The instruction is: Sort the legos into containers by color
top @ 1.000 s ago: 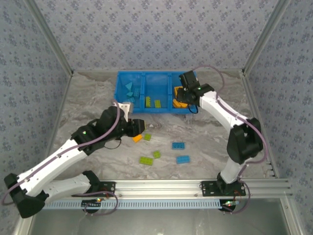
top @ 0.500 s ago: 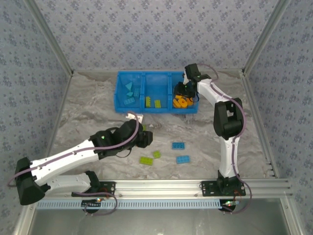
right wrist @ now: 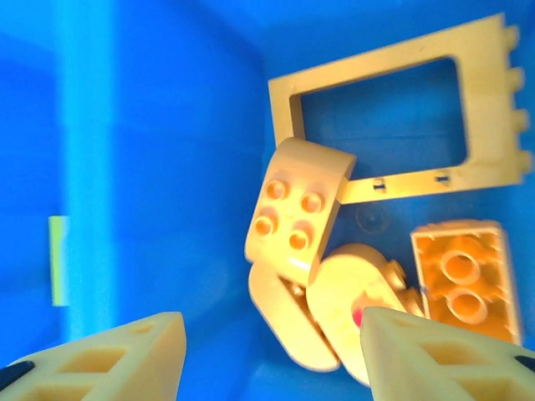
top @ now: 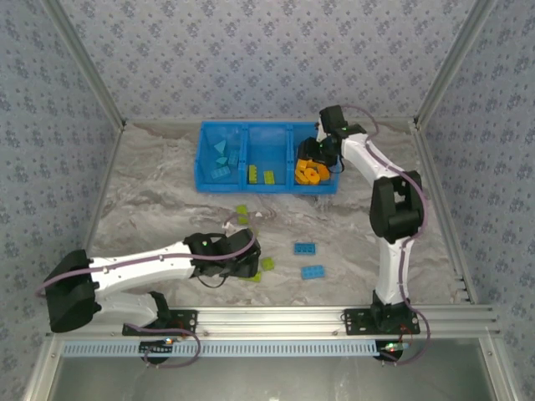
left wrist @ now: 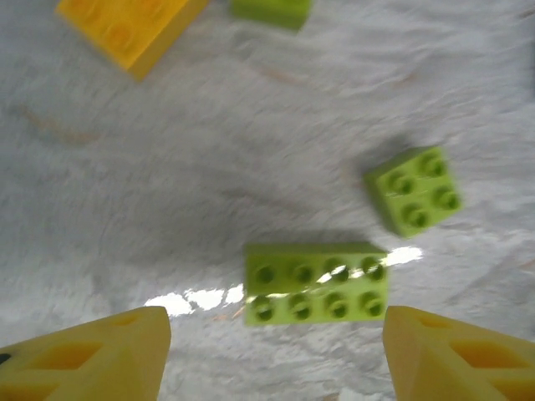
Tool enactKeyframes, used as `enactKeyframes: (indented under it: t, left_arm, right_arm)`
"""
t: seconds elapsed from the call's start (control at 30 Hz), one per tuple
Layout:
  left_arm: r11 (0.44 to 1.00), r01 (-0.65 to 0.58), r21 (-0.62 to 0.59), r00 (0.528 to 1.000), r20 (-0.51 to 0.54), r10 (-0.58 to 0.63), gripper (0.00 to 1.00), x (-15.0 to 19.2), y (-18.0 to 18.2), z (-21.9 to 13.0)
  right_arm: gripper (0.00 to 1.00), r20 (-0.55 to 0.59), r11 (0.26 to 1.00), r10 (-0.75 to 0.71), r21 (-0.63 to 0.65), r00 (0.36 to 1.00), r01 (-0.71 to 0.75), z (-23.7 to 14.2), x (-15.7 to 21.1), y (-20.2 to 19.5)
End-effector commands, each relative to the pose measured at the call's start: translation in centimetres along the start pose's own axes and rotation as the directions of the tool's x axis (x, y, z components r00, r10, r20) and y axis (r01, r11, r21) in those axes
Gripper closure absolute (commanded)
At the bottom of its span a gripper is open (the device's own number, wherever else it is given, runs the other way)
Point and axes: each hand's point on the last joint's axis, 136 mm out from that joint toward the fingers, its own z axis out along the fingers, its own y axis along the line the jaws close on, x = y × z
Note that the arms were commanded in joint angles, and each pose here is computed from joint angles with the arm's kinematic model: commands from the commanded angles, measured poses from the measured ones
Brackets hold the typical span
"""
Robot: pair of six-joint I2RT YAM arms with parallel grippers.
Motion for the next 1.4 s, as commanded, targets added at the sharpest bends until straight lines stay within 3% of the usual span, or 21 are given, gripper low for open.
enactKeyframes:
  t: [0.0,0.1,0.23,0.33,0.4,0.47,0.67,0.87,1.0,1.17,1.27,1.37]
  left_arm:
    - [0.966,0.241,-0.094,0.968,-0.057,-0.246,0.3,1.3,1.5,-0.9]
    - [0.904,0.421,-0.08,0.901,-0.078,-0.427,0.25,1.6,0.9,-0.9]
    - [0.797,0.593,-0.114,0.792,-0.098,-0.603,0.19,2.4,2.1,-0.3]
    - [0.628,0.777,-0.04,0.615,-0.161,-0.772,0.21,3.3,2.0,1.0]
    - [0.48,0.877,0.027,0.477,-0.175,-0.862,0.22,3.4,1.7,1.5]
    - [0.41,0.91,0.067,0.415,-0.164,-0.895,0.21,2.9,1.4,1.4]
    - [0.318,0.942,0.107,0.333,-0.168,-0.928,0.19,1.3,-0.5,2.6]
    - [0.274,0.959,0.079,0.284,-0.2,-0.938,0.21,1.0,-2.9,5.3]
    - [0.279,0.96,0.027,0.279,-0.199,-0.939,0.28,1.7,-3.3,6.5]
    - [0.234,0.971,0.036,0.237,-0.198,-0.951,0.37,1.4,-3.5,7.3]
    - [0.216,0.975,0.057,0.223,-0.2,-0.954,0.34,0.6,-4.0,6.9]
    - [0.207,0.978,0.039,0.21,-0.197,-0.958,0.19,0.5,-4.2,5.6]
  right_arm:
    - [0.39,0.19,0.998,-0.068,0.03,0.979,0.063,-7.9,-2.3,2.0]
    - [0.38,0.313,0.987,-0.159,0.035,0.936,0.156,-11.5,-1.5,3.7]
    - [0.37,0.451,0.953,-0.275,0.012,0.849,0.302,-15.1,2.6,6.5]
    - [0.38,0.52,0.915,-0.338,-0.014,0.784,0.404,-16.9,7.4,8.1]
    - [0.38,0.531,0.891,-0.359,-0.049,0.768,0.451,-17.3,10.9,8.5]
    - [0.37,0.526,0.882,-0.37,-0.06,0.766,0.468,-17.3,13.6,8.2]
    - [0.37,0.483,0.892,-0.348,-0.093,0.803,0.443,-17.5,19.0,6.3]
    - [0.38,0.455,0.878,-0.378,-0.102,0.807,0.468,-17.8,21.3,6.8]
    - [0.38,0.453,0.869,-0.391,-0.105,0.801,0.483,-18.2,21.8,7.5]
    - [0.38,0.45,0.865,-0.398,-0.106,0.799,0.491,-18.5,22.2,7.8]
    - [0.38,0.449,0.864,-0.401,-0.103,0.798,0.492,-18.7,22.2,7.8]
    - [0.38,0.451,0.864,-0.405,-0.094,0.795,0.494,-18.9,22.1,7.8]
